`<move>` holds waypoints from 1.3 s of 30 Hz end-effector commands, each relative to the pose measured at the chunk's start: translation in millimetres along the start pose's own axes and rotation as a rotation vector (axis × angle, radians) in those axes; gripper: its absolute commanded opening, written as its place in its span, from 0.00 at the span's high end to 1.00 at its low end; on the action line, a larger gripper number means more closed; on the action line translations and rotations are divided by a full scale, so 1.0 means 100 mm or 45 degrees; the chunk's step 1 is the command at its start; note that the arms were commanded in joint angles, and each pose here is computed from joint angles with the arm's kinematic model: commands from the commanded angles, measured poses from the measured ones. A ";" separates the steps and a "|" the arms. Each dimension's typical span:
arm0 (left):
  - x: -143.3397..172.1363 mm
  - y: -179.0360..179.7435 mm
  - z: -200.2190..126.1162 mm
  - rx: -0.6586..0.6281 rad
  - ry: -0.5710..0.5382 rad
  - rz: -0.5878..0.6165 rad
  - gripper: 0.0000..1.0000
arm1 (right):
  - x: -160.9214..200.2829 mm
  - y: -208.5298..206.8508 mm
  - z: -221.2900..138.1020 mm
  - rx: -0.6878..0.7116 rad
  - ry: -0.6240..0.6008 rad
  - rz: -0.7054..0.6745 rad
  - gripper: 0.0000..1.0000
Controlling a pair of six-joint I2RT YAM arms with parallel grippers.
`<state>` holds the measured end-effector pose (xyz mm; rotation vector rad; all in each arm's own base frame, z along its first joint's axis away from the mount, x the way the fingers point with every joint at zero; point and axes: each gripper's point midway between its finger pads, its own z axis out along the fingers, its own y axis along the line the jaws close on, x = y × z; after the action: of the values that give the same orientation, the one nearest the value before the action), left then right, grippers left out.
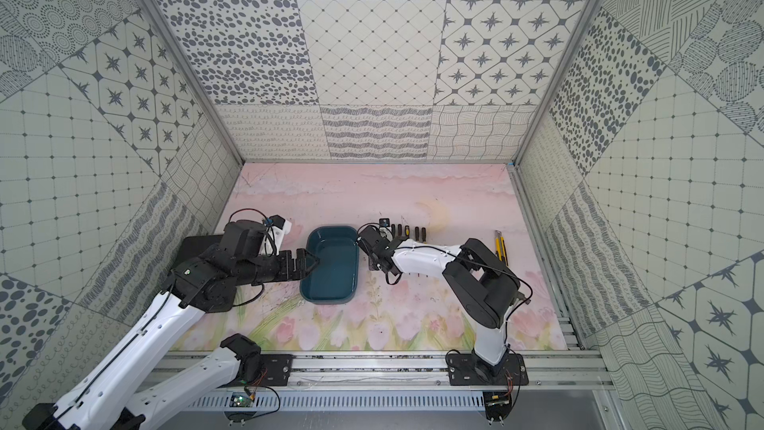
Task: Take the file tool out of the storage box
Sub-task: Place the file tool at the center of the board.
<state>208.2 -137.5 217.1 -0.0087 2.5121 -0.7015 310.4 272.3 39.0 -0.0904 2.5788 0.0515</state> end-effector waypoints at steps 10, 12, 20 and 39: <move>0.16 0.26 0.10 -0.117 0.033 -0.009 0.01 | -0.06 0.01 0.09 0.016 -0.019 0.007 1.00; 0.16 0.27 0.11 -0.124 0.032 -0.011 0.01 | -0.05 0.00 0.11 0.021 -0.014 0.007 1.00; 0.16 0.29 0.12 -0.140 0.037 -0.014 0.01 | -0.06 0.00 0.09 0.025 -0.015 0.003 0.86; 0.05 0.46 -0.01 -0.261 -0.093 -0.078 0.01 | -0.64 -0.05 -0.85 -0.182 -0.236 -0.046 0.19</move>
<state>208.6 -113.0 191.4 -0.1001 2.5370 -0.5330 316.5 270.6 116.1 -0.1524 2.4466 0.1717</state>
